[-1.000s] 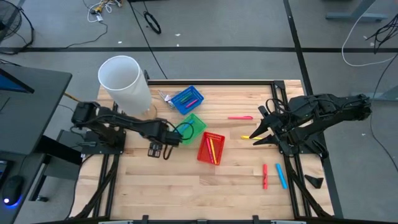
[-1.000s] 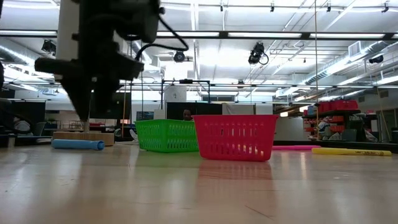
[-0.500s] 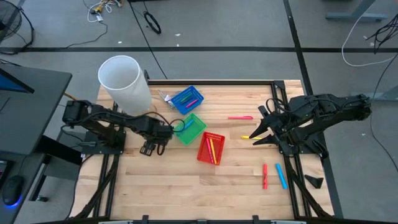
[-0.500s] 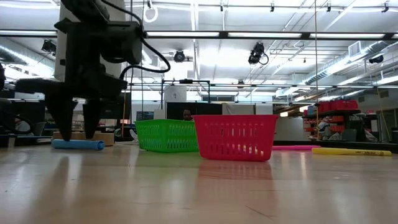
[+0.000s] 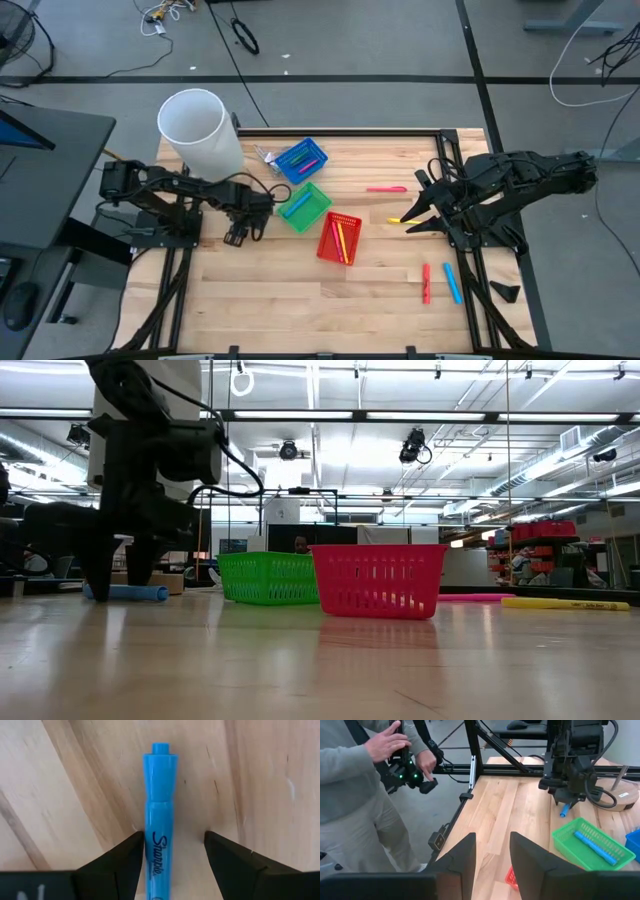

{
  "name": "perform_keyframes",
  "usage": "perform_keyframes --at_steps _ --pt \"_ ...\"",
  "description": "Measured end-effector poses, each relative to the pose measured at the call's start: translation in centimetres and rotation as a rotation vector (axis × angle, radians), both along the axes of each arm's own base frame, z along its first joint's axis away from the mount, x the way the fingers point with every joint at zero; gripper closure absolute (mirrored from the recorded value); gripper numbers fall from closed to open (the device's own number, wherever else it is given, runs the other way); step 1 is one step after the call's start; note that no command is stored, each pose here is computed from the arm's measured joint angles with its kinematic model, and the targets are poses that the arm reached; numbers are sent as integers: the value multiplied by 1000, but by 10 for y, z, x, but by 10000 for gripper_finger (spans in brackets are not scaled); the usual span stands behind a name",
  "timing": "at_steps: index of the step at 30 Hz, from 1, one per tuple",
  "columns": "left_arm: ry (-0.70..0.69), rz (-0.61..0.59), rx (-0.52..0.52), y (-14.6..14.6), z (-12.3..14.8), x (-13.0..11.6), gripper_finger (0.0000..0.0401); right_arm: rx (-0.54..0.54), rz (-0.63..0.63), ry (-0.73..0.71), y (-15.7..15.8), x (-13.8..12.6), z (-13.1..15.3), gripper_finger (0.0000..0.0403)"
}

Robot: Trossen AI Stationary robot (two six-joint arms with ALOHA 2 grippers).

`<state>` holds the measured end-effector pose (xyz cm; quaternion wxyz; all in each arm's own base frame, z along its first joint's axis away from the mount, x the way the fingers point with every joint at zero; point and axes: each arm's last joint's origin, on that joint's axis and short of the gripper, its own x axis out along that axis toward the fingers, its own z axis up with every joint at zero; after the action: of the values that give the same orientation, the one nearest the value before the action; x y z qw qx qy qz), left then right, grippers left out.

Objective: Pick & Place Markers
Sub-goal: Put the top blue highlighter pen into the green bin

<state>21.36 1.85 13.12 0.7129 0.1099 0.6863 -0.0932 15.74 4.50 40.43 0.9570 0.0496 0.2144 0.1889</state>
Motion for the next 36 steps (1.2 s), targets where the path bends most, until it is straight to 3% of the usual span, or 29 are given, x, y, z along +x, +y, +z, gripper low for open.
perform_keyframes --at_steps 6,16,21,28,36 --pt "-9 34 -54 -5 0 1 196 0 0 0 0 0 0 282" --pt "-4 151 -107 -17 0 2 332 0 0 0 0 0 0 282" --pt "22 262 -149 -21 8 7 338 0 0 0 0 0 0 282" --pt "-7 500 -132 -20 48 30 338 1 0 -4 0 0 0 282" --pt "-123 779 -151 -19 112 56 338 7 0 -27 0 1 2 282"
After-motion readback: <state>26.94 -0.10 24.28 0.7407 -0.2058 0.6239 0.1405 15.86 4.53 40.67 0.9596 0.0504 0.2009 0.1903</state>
